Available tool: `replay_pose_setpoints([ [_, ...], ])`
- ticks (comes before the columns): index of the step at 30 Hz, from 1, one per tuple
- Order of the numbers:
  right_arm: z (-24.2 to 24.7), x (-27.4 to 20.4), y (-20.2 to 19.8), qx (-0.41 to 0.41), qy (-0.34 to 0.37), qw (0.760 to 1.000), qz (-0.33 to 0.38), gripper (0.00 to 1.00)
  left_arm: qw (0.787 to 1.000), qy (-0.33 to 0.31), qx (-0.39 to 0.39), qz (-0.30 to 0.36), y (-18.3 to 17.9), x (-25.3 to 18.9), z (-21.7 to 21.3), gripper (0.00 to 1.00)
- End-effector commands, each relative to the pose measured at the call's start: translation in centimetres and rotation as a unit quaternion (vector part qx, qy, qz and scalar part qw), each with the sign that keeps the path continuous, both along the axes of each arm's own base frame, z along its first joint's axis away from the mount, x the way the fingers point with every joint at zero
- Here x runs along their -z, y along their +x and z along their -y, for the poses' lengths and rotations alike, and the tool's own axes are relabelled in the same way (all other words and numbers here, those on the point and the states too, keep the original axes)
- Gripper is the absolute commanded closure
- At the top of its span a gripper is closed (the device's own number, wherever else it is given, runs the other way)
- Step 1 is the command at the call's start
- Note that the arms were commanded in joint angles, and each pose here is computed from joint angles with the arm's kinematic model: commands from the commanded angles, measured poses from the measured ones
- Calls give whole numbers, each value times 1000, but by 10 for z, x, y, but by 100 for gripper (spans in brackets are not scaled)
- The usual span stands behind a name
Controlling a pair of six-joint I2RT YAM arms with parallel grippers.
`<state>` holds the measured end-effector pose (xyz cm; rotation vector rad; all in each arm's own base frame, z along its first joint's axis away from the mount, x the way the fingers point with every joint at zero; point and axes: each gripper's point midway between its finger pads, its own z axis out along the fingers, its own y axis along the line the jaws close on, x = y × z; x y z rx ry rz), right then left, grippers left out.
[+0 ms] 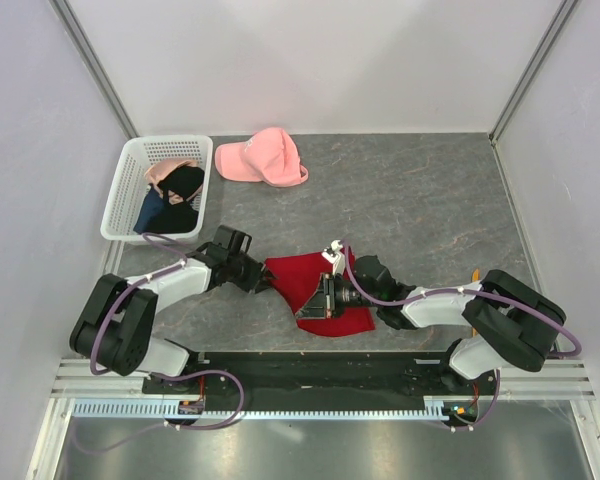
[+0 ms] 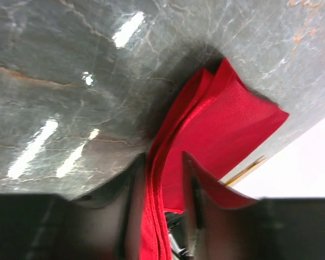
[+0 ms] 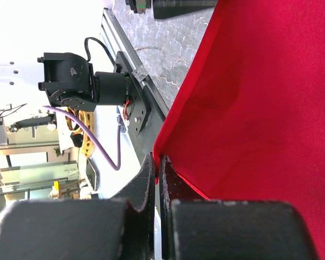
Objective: Fold the napkin into a case and place the utensils inside
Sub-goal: Fold the lower triangle-folded napkin at the center of the board.
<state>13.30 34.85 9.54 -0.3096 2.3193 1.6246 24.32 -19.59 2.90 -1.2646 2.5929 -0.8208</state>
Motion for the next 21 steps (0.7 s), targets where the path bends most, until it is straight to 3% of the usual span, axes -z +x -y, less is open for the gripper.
replay_pose_setpoints([
  [1, -9, -17, 2, -17, 22, 999, 27, 100, 999, -4, -8, 46, 19, -12, 1, 81],
  [4, -7, -4, 0, -27, -3, 999, 22, 100, 997, 25, 9, 69, 19, -14, -7, 95],
  [6, -6, 3, 0, -32, -21, 999, 24, 100, 996, 42, 26, 76, 15, -12, -11, 98],
  [14, -6, 4, 22, -25, -47, 998, 27, 61, 989, 83, 81, 92, -4, -5, -15, 98],
  [15, -7, 1, 28, -26, -51, 998, 27, 53, 988, 88, 83, 96, -4, -6, -15, 98],
  [19, -2, 8, 59, -12, -88, 995, 47, 42, 984, 107, 101, 104, -6, -11, -14, 98],
  [21, -1, 13, 83, 6, -105, 993, 46, 42, 983, 112, 101, 106, -6, -13, -15, 98],
])
